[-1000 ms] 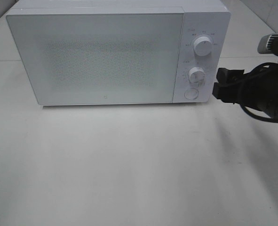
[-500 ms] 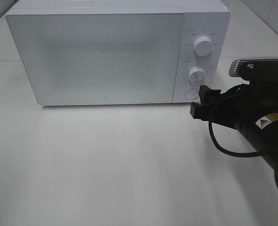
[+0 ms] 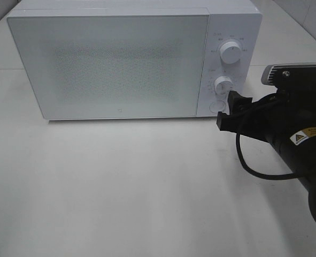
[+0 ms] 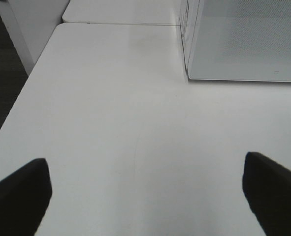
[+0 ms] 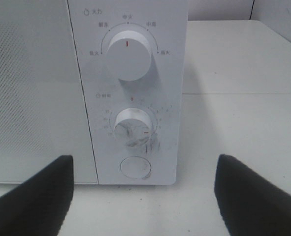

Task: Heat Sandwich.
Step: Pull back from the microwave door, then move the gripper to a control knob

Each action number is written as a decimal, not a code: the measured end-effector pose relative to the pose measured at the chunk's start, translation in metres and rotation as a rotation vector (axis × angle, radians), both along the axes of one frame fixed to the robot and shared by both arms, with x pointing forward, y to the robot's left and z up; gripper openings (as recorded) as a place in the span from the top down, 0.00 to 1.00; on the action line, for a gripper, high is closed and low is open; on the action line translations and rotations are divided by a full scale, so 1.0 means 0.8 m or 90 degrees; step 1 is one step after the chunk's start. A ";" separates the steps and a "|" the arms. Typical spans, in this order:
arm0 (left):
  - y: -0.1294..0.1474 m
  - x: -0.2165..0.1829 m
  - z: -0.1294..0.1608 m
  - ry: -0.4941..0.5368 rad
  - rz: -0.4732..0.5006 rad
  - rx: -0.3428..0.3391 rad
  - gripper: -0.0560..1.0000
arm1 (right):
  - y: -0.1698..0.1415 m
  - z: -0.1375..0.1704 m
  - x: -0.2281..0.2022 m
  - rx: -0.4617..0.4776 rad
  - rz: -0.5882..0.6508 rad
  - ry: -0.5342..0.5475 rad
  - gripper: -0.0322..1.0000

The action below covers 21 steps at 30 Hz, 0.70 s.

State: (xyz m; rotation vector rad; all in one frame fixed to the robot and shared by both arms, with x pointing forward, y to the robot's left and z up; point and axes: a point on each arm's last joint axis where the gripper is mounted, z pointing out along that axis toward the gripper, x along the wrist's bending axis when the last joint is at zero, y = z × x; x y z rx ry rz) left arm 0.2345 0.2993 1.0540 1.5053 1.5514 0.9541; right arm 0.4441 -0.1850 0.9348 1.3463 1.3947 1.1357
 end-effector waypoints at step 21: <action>0.000 0.000 0.000 0.000 0.000 0.000 0.01 | 0.030 -0.029 0.062 -0.025 0.009 0.004 0.23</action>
